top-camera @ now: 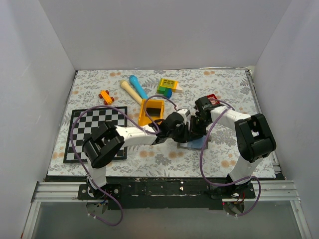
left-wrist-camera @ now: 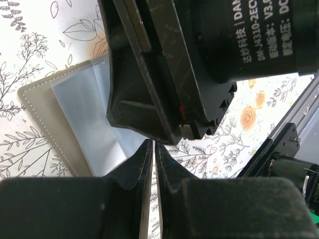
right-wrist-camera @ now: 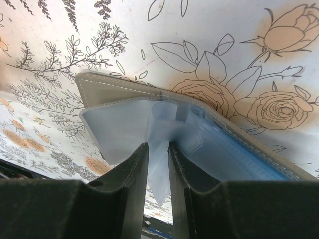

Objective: Put the credit cards into the card holder
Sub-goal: Open the card holder at the center of the board.

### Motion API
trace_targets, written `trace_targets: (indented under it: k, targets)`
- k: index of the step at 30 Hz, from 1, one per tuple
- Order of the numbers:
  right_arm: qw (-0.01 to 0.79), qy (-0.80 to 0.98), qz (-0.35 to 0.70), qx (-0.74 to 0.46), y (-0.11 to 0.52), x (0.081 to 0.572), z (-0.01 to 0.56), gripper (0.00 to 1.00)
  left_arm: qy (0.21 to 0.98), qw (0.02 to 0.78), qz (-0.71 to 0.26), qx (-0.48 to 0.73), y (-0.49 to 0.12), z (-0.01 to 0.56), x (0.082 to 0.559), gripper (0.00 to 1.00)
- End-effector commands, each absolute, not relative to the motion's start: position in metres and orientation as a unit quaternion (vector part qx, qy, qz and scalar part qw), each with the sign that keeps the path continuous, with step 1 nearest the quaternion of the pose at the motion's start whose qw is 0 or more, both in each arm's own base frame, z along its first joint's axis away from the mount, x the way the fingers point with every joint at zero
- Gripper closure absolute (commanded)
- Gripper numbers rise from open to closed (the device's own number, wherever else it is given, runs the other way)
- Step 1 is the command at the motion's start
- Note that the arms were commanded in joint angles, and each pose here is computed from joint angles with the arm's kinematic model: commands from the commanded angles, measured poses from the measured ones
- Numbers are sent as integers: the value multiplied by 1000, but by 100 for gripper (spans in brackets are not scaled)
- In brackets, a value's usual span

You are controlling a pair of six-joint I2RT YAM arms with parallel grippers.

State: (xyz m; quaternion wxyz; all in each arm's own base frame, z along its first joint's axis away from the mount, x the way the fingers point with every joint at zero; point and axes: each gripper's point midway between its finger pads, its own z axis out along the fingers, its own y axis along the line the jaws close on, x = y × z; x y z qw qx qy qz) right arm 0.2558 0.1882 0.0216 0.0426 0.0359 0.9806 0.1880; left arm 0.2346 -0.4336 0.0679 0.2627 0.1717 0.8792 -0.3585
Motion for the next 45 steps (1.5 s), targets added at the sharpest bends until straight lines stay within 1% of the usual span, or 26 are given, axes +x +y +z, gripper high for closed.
trace_targets:
  k: [1,8,16,24,33,34,35,36,37,45]
  targets:
    - [51,981,187,31,192,264,11,68,873,270,-363,182,-446,68,240,94]
    - [49,981,185,30,192,264,12,68,882,257,-354,176,-447,48,239,96]
    - [51,981,187,27,192,263,15,68,890,251,-339,173,-443,31,240,96]
    - [95,980,171,31,181,266,39,68,900,230,-330,171,-439,13,234,97]
    - [126,981,130,67,158,257,44,68,902,227,-324,171,-437,8,233,97]
    - [124,982,125,71,155,256,43,69,903,226,-323,170,-436,7,233,97]
    - [123,983,117,75,152,255,41,72,904,227,-322,170,-436,6,234,97]
    - [123,983,111,80,150,255,40,84,904,227,-322,170,-436,7,233,97]
    - [119,984,103,83,147,255,38,98,903,227,-321,170,-436,8,234,97]
    - [107,987,44,108,127,250,26,99,907,239,-307,162,-429,14,240,97]
